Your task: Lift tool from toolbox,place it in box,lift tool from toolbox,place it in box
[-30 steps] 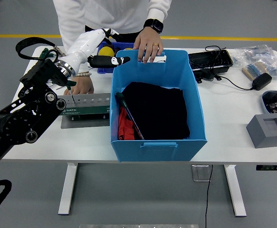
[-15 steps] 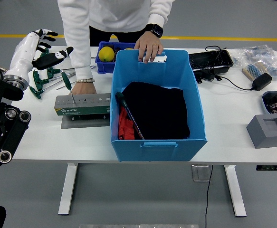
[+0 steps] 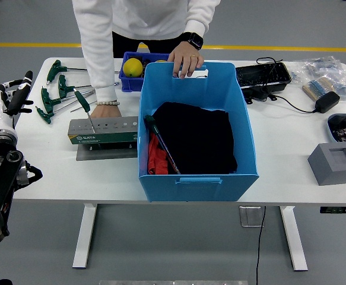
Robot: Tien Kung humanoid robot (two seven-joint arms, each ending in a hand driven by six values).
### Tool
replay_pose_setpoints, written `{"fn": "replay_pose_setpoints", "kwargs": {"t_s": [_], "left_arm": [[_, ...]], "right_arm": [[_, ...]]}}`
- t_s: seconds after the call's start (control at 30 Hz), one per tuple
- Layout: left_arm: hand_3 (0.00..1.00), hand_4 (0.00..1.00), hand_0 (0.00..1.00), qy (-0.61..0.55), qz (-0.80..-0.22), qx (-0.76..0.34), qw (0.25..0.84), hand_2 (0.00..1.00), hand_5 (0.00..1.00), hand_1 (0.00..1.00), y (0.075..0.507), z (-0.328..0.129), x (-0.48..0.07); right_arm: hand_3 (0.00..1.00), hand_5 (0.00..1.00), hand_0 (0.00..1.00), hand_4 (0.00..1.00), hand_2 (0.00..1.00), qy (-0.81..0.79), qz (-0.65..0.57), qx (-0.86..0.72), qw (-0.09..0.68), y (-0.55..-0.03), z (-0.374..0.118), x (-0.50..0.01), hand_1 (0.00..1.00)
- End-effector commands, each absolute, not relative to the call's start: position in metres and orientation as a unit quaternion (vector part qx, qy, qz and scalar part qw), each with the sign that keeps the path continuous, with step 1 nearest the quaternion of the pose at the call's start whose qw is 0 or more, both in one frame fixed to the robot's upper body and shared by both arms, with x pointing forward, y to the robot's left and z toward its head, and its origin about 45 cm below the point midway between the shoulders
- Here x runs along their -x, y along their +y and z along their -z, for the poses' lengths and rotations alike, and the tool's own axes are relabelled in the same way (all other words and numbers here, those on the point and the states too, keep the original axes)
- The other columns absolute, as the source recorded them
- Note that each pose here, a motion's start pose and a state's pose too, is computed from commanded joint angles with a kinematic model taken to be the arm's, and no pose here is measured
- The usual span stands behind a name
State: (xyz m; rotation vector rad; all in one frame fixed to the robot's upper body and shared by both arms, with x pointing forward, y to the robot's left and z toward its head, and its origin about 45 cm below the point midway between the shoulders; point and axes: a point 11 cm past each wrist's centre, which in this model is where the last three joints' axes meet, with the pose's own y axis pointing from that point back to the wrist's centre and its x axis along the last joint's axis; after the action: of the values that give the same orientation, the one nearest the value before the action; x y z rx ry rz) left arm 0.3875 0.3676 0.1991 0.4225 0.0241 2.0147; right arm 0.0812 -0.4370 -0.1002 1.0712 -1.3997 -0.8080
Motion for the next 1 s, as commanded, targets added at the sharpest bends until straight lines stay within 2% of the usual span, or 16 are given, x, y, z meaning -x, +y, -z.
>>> {"fn": "replay_pose_setpoints", "kwargs": {"t_s": [0.03, 0.2, 0.23, 0.4, 0.43, 0.6, 0.63, 0.8, 0.83, 1.0], "left_arm": [[0.700, 0.821, 0.335, 0.008, -0.836, -0.181, 0.519, 0.598, 0.752, 0.429, 0.367, -0.199, -0.388], [0.700, 0.821, 0.335, -0.045, -0.805, -0.232, 0.545, 0.598, 0.752, 0.429, 0.356, -0.202, -0.394], [0.717, 0.871, 0.403, -0.057, -0.800, -0.238, 0.548, 0.639, 0.708, 0.518, 0.355, -0.204, -0.395], [0.717, 0.871, 0.403, -0.190, -0.725, -0.286, 0.597, 0.639, 0.708, 0.518, 0.334, -0.222, -0.408], [0.773, 0.893, 0.703, -0.222, -0.704, -0.298, 0.606, 0.825, 0.612, 0.760, 0.329, -0.226, -0.411], [0.773, 0.893, 0.703, -0.346, -0.583, -0.348, 0.647, 0.825, 0.612, 0.760, 0.306, -0.235, -0.423], [0.705, 0.880, 0.776, -0.360, -0.566, -0.353, 0.652, 0.859, 0.635, 0.799, 0.305, -0.237, -0.426], [0.705, 0.880, 0.776, -0.419, -0.469, -0.398, 0.668, 0.859, 0.635, 0.799, 0.291, -0.235, -0.435], [0.670, 0.976, 0.840, -0.424, -0.456, -0.404, 0.670, 0.859, 0.645, 0.810, 0.290, -0.233, -0.435], [0.670, 0.976, 0.840, -0.437, -0.397, -0.447, 0.673, 0.859, 0.645, 0.810, 0.292, -0.228, -0.444]], "right_arm": [[0.574, 0.673, 0.684, 0.814, 0.726, -0.595, 0.344, -0.456, 0.566, -0.437, 0.100, -0.081, 0.667], [0.574, 0.673, 0.684, 0.814, 0.726, -0.596, 0.343, -0.456, 0.565, -0.437, 0.100, -0.083, 0.667], [0.574, 0.673, 0.685, 0.813, 0.726, -0.596, 0.343, -0.456, 0.565, -0.437, 0.100, -0.083, 0.667], [0.574, 0.673, 0.685, 0.813, 0.726, -0.598, 0.344, -0.456, 0.563, -0.436, 0.100, -0.084, 0.667], [0.574, 0.673, 0.685, 0.813, 0.726, -0.598, 0.344, -0.456, 0.562, -0.436, 0.100, -0.084, 0.667], [0.574, 0.673, 0.685, 0.813, 0.726, -0.597, 0.344, -0.456, 0.563, -0.436, 0.100, -0.084, 0.667], [0.572, 0.672, 0.685, 0.811, 0.726, -0.597, 0.345, -0.456, 0.563, -0.436, 0.100, -0.084, 0.668], [0.572, 0.672, 0.685, 0.811, 0.726, -0.595, 0.345, -0.457, 0.564, -0.435, 0.100, -0.085, 0.668], [0.573, 0.672, 0.685, 0.809, 0.727, -0.594, 0.345, -0.457, 0.564, -0.435, 0.100, -0.085, 0.668], [0.573, 0.672, 0.685, 0.809, 0.727, -0.593, 0.344, -0.459, 0.565, -0.436, 0.099, -0.088, 0.668]]}}
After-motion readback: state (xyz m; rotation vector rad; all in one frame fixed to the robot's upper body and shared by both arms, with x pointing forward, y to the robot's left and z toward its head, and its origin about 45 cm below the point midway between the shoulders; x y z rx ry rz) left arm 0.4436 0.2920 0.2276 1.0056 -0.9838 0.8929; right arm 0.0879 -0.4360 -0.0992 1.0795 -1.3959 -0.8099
